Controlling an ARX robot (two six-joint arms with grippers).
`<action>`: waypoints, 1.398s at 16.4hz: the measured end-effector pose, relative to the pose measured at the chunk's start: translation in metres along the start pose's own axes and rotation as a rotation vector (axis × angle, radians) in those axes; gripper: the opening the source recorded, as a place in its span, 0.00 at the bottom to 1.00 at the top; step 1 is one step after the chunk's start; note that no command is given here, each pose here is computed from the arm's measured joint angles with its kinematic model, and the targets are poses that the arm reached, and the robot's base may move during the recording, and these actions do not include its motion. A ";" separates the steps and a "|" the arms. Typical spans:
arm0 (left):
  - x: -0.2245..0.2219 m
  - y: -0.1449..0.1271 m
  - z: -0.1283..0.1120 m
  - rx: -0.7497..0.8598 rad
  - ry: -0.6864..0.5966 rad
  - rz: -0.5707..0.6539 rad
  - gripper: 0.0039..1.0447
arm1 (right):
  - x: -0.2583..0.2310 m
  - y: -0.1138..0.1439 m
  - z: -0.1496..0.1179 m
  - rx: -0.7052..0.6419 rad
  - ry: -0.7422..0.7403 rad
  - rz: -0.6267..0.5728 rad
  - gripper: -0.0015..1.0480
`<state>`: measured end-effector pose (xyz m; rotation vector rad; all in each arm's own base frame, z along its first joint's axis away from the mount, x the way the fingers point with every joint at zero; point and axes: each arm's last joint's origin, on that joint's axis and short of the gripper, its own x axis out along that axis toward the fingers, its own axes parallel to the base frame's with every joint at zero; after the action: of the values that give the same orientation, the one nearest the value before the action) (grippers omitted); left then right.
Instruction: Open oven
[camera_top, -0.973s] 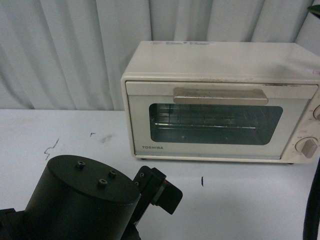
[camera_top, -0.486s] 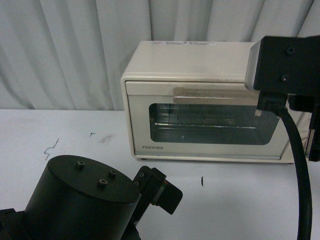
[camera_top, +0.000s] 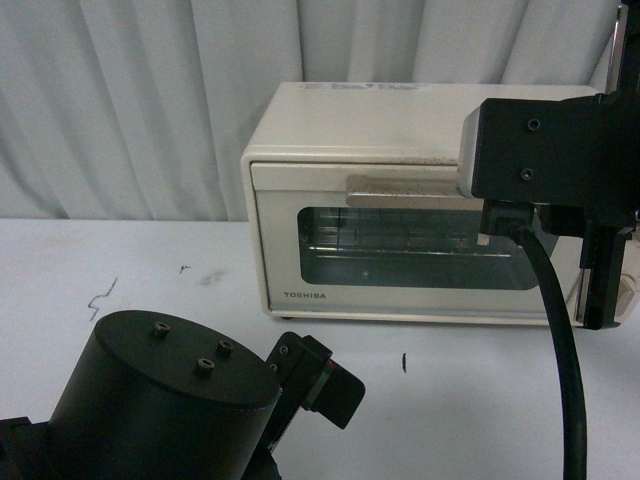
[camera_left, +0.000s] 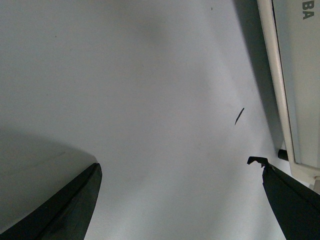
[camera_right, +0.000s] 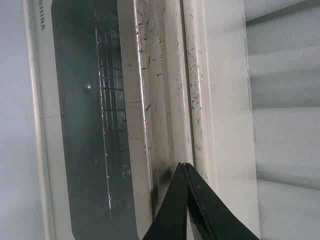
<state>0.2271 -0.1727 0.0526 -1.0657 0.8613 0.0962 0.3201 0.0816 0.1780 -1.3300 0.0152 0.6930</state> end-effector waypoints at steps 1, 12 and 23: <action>0.000 0.000 0.000 0.000 0.000 0.000 0.94 | 0.001 -0.001 -0.002 0.003 0.000 0.002 0.02; 0.000 0.000 0.000 0.000 0.000 0.000 0.94 | 0.000 0.000 -0.007 0.169 -0.011 0.050 0.02; 0.000 0.000 0.000 0.000 0.000 0.000 0.94 | -0.033 0.041 0.015 0.578 -0.103 0.274 0.02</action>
<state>0.2271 -0.1727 0.0526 -1.0657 0.8616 0.0959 0.2689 0.0832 0.1584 -0.7403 0.2983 0.9051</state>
